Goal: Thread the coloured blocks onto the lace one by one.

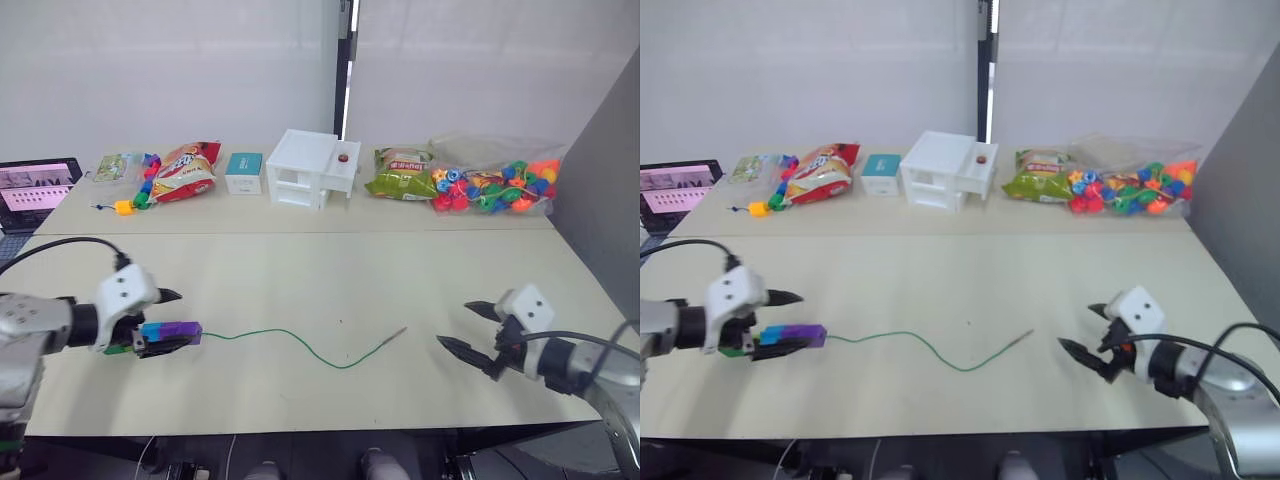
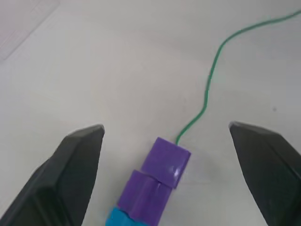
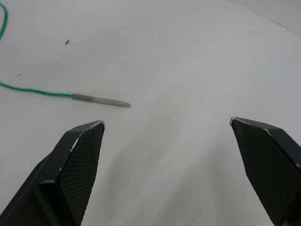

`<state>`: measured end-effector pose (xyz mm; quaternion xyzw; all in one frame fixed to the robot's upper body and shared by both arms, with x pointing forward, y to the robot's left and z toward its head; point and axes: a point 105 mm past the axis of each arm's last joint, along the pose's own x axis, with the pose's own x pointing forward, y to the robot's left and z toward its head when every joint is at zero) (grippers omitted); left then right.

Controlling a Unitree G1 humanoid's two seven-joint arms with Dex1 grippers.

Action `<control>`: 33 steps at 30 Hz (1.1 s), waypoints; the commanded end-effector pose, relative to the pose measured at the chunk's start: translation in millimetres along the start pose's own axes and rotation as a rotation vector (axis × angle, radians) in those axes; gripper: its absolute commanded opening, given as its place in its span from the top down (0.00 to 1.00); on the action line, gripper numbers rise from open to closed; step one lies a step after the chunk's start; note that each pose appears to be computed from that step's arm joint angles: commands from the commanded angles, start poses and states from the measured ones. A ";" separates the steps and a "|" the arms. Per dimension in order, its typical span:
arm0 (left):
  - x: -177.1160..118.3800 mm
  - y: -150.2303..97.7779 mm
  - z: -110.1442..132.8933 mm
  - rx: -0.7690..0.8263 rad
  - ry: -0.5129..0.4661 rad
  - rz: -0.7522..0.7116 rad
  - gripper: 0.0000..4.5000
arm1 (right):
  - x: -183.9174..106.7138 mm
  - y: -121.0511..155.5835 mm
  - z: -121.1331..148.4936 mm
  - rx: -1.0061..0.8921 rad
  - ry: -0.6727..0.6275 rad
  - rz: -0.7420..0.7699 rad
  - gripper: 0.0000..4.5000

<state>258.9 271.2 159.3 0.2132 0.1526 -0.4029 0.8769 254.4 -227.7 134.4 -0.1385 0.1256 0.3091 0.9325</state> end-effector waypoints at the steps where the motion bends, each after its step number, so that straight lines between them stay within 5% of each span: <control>1: -26.9 -10.6 -11.9 -0.100 -0.097 0.085 0.01 | -18.6 -8.7 -4.9 0.063 -0.069 -0.095 0.00; 8: -65.7 -9.6 -50.7 -0.213 -0.169 0.334 0.01 | -36.3 -10.9 -40.6 0.096 -0.047 -0.167 0.00; 18: -76.4 -28.3 -96.5 -0.269 -0.063 0.336 0.01 | -48.0 -18.4 -70.8 0.123 -0.011 -0.186 0.00; 33: -69.2 -29.2 -99.0 -0.259 -0.056 0.333 0.01 | -43.6 -24.9 -75.6 0.128 0.009 -0.176 0.00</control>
